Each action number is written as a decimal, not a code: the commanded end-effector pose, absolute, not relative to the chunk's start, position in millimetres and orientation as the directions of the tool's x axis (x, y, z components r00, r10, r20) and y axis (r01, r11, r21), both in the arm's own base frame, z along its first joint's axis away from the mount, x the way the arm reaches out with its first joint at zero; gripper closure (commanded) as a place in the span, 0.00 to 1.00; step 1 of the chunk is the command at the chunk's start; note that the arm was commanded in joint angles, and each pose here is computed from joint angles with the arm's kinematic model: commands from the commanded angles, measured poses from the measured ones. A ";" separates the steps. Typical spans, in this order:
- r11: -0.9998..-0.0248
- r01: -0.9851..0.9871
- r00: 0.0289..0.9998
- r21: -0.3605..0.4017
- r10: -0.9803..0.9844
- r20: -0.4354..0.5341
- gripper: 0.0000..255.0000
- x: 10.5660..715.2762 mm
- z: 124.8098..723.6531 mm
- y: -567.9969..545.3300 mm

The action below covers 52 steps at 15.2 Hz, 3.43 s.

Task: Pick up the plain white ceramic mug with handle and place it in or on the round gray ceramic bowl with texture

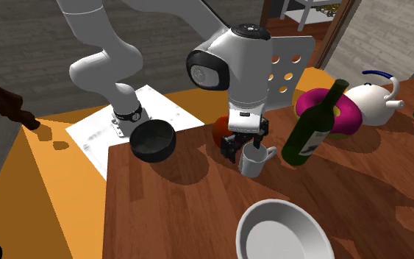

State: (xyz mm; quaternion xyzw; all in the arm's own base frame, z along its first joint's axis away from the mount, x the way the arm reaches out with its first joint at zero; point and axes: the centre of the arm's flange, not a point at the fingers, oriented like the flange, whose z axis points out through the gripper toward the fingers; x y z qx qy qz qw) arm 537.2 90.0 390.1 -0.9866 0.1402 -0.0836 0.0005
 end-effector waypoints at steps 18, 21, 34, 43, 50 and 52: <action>-0.958 -0.284 0.944 -0.025 -0.284 0.168 1.00 549.3 347.1 90.7; -0.958 -0.284 0.944 -0.025 -0.284 0.168 1.00 549.3 347.1 90.7; -0.958 -0.284 0.944 -0.025 -0.284 0.168 1.00 549.3 394.6 90.7; -0.958 -0.284 0.944 -0.025 -0.284 0.168 1.00 549.3 442.1 90.7; -0.958 -0.284 0.944 -0.025 -0.284 0.168 1.00 549.3 479.0 90.7; -0.958 -0.284 0.944 -0.025 -0.284 0.168 1.00 549.3 489.6 90.7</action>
